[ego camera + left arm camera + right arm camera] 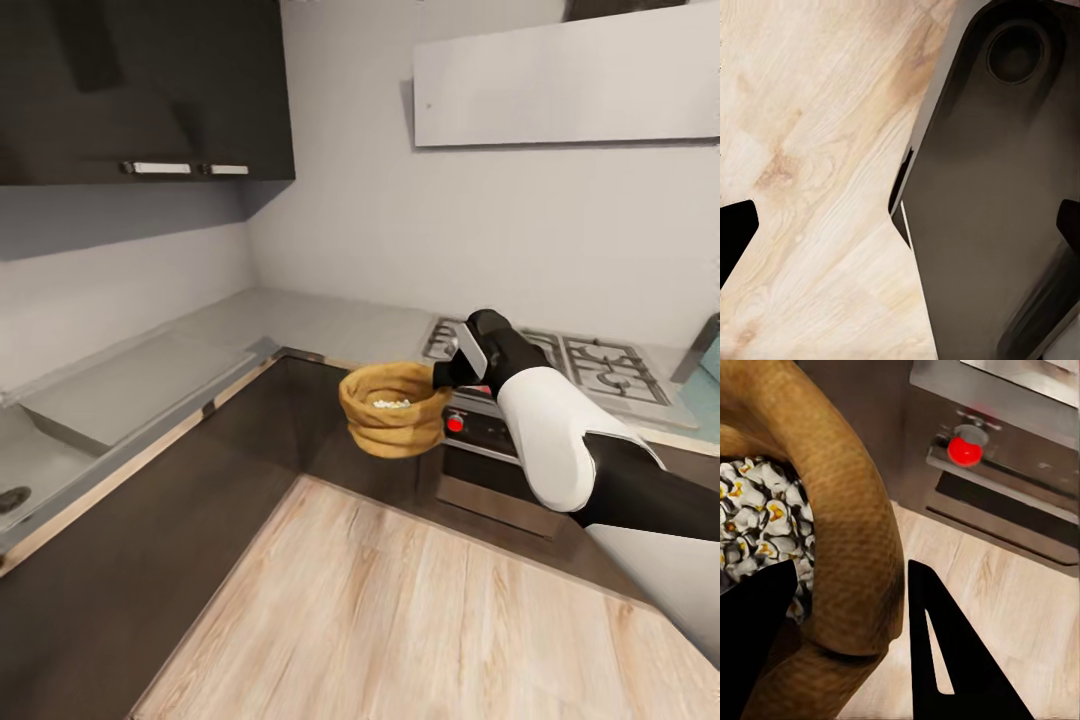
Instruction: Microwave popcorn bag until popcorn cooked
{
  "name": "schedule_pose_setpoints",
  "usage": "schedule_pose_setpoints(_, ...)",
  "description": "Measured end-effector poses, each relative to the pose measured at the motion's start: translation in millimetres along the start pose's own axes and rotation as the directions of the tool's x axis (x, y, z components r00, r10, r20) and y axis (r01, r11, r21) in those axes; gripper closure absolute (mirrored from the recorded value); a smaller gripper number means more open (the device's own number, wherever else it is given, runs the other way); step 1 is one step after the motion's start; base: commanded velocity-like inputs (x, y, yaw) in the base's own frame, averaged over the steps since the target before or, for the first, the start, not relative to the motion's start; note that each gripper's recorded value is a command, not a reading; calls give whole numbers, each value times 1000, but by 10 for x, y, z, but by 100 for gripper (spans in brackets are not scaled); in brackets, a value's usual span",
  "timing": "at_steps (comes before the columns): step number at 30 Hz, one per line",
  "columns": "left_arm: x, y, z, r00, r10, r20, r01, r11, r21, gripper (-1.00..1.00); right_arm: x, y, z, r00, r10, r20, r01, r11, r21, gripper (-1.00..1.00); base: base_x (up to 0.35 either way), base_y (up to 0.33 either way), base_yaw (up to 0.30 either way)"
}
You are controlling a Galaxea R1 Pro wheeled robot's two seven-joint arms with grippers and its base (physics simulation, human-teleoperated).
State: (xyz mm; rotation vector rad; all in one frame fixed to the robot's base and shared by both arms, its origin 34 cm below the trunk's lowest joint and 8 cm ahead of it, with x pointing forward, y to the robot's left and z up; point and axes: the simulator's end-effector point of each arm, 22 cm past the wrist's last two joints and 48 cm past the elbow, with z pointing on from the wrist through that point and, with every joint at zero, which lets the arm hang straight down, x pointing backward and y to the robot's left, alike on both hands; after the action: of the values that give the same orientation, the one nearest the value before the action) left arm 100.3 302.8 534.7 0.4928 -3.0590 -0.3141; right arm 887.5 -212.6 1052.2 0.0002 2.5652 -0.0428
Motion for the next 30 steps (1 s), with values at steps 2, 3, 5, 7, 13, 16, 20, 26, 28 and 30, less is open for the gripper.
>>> schedule_pose_setpoints(2, -2, 7, 0, 1000, -1, 1, 1, 1000, -1, -100, 1, -1, -3, 1000, 0, 0, 0, 1000, 0, 100, -109, 0, 0)
schedule_pose_setpoints(3, -2, 9, 0, 1000, -1, 1, 1, 1000, -1, -100, 2, -1, -4, 1000, 0, 0, 0, 1000, 0, 100, -47, 0, 0)
schedule_pose_setpoints(5, -2, 10, 1, 1000, -1, 1, 1, 1000, -1, -100, 2, 5, -6, 1000, 0, 0, 0, 1000, -2, 100, -18, 0, 0)
schedule_pose_setpoints(7, -4, 17, 1, 1000, -2, 1, 2, 1000, -2, -100, 5, 21, -6, 1000, 0, 0, 0, 1000, -5, 100, -5, 0, 0)
schedule_pose_setpoints(13, -4, 33, 3, 1000, -5, 0, 5, 1000, -4, -100, 24, 247, -9, 998, 59, -13, -60, 993, -104, 100, -1, 0, 0)
schedule_pose_setpoints(16, -4, 29, 3, 1000, -4, 0, 4, 1000, -4, -100, 31, 249, 1, 998, 64, -16, -66, 992, -107, 100, -189, 0, 0)
schedule_pose_setpoints(20, 0, 6, 1, 1000, 2, 0, -2, 1000, -1, -100, 29, 249, 3, 998, 66, -16, -68, 992, -110, 100, -323, 0, 0)
schedule_pose_setpoints(26, 0, -6, -1, 1000, 8, 1, -8, 1000, 2, -100, 32, 246, 7, 998, 65, -16, -66, 992, -109, 100, -345, 0, 0)
schedule_pose_setpoints(28, 1, -4, -1, 1000, 5, 0, -5, 1000, 1, -100, 30, 226, 8, 998, 66, -15, -67, 992, -107, 100, -346, 0, 0)
schedule_pose_setpoints(30, 5, -1, -1, 1000, 2, -1, -2, 1000, 0, -100, 31, 227, 9, 998, 69, -16, -70, 991, -111, 100, -346, 0, 0)
